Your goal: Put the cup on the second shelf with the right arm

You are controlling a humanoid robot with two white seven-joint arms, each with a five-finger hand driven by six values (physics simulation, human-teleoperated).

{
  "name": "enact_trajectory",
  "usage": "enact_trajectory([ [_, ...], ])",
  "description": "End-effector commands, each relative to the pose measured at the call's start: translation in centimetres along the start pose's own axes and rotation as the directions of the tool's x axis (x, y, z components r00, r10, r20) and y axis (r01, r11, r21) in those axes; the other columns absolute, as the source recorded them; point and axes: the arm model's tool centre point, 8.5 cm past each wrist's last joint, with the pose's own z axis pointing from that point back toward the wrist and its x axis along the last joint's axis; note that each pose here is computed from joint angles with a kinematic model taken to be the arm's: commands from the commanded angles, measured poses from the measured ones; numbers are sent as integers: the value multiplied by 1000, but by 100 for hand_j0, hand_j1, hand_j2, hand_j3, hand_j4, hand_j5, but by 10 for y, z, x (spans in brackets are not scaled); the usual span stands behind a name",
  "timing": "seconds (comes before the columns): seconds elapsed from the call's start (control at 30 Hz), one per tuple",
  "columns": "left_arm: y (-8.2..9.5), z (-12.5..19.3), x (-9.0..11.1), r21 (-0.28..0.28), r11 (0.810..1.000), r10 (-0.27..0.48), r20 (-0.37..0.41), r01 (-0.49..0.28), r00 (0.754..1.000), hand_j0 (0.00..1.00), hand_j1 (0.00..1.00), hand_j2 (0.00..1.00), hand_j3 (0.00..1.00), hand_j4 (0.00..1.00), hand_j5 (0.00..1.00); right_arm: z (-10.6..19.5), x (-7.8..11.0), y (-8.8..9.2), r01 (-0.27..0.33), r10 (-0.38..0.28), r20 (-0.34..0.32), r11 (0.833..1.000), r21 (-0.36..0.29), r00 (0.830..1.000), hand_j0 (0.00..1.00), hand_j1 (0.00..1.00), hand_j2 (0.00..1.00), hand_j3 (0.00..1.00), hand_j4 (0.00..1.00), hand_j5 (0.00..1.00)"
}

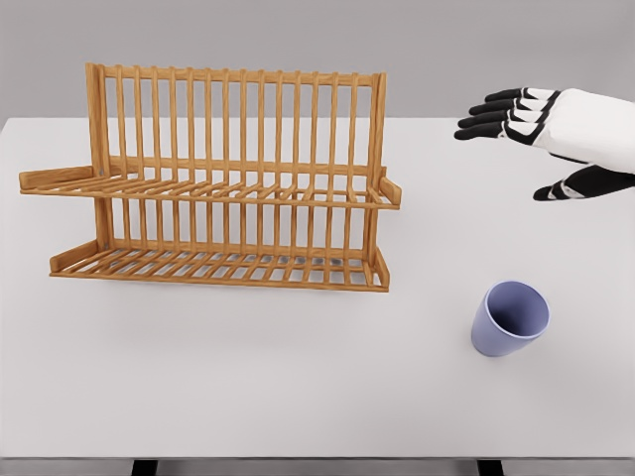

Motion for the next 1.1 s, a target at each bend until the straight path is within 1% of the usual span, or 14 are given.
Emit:
enact_trajectory([
  [0.0,0,0,0,0,1000,0,0,0,1000,100,100,100,100,100,100,1,0,-1,2,-2,-2,1000,-2,1000,100,100,100,100,100,100],
  [0.2,0,0,0,0,1000,0,1,0,1000,100,100,100,100,100,100,8,0,-9,-19,19,-18,1000,6,1000,100,100,100,100,100,100],
  [0.23,0,0,0,0,1000,0,0,0,1000,100,100,100,100,100,100,9,0,0,33,-32,-8,998,57,999,100,100,100,100,100,100],
  [0.27,0,0,0,0,1000,0,0,0,1000,100,100,100,100,100,100,13,3,11,167,-170,23,980,109,985,100,100,100,100,100,100],
  [0.3,0,0,0,0,1000,1,1,-1,1000,100,100,100,100,100,100,21,4,12,241,-247,30,963,123,969,100,100,100,100,100,100],
  [0.37,0,0,0,0,1000,0,1,0,1000,100,100,100,100,100,100,33,4,12,301,-304,14,947,114,953,100,100,100,100,100,100],
  [0.4,0,0,0,0,1000,0,1,0,1000,100,100,100,100,100,100,37,4,13,349,-353,19,932,96,936,100,100,100,100,100,100],
  [0.53,0,0,0,0,1000,2,0,-2,1000,100,100,100,100,100,100,49,4,9,410,-412,9,909,70,911,100,100,100,100,100,100],
  [0.6,0,0,0,0,1000,0,1,0,1000,100,100,100,100,100,100,53,5,21,473,-475,6,878,66,880,100,100,100,100,100,100],
  [0.67,0,0,0,0,1000,0,0,0,1000,100,100,100,100,100,100,53,5,26,508,-509,12,859,58,860,100,100,100,100,100,100],
  [0.77,0,0,0,0,1000,0,0,0,1000,100,100,100,100,100,100,54,5,32,526,-528,8,848,62,849,100,100,100,100,100,100],
  [0.8,0,0,0,0,1000,-2,1,2,1000,100,100,100,100,100,100,59,7,44,575,-579,2,811,106,816,100,100,100,100,100,100],
  [0.87,0,0,0,0,1000,0,0,0,1000,100,100,100,100,100,100,59,7,41,598,-602,17,797,85,799,100,100,100,100,100,100],
  [1.07,0,0,0,0,1000,-2,1,2,1000,100,100,100,100,100,100,60,8,54,613,-617,0,783,105,787,100,100,100,100,100,100],
])
